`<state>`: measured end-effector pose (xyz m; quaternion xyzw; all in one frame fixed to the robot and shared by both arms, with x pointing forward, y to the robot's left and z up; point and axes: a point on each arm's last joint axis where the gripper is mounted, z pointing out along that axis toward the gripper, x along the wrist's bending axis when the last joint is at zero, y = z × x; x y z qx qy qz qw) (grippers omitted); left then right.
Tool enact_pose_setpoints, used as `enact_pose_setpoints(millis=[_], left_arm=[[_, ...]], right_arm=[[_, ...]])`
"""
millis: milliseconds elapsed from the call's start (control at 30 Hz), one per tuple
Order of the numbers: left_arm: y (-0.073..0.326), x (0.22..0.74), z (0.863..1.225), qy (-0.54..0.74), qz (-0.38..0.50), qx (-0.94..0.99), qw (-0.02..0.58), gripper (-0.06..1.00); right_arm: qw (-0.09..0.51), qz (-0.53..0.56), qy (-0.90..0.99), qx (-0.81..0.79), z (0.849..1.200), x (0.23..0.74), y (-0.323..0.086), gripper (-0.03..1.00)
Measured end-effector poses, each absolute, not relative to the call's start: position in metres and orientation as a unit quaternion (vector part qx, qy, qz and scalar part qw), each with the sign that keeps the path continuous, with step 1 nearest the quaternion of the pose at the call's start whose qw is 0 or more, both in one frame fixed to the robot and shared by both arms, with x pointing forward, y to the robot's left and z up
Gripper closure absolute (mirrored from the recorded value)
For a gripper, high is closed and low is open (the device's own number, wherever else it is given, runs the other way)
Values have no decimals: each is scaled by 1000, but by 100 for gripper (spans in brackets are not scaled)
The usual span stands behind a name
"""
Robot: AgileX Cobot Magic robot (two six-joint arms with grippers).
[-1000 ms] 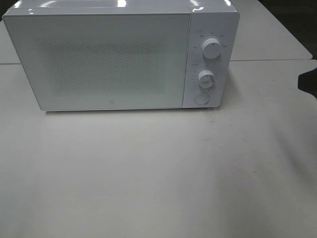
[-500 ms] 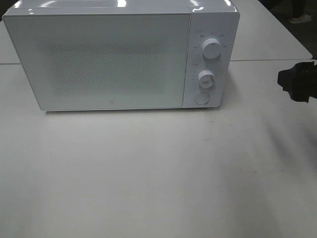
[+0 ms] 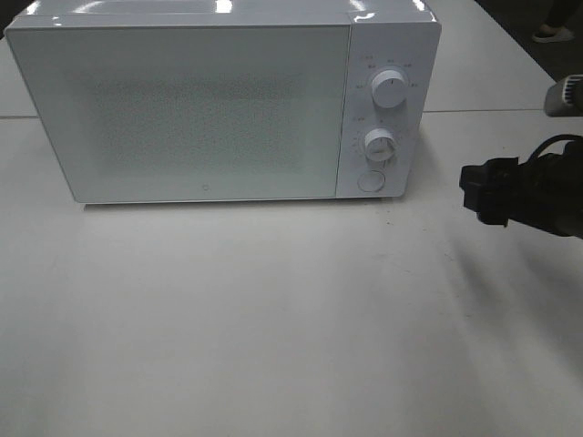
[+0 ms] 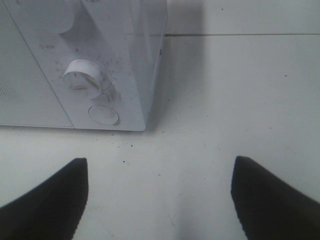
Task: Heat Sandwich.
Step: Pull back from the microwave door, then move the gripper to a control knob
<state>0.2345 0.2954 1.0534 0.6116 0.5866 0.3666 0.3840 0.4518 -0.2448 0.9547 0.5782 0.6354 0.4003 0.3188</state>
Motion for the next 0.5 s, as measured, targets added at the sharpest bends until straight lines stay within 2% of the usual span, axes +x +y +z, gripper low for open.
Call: enact_pose_setpoints(millis=[500], left_arm=[[295, 234, 1053, 587, 367, 612, 384, -5]], right_arm=[[337, 414, 641, 551, 923, 450, -192, 21]])
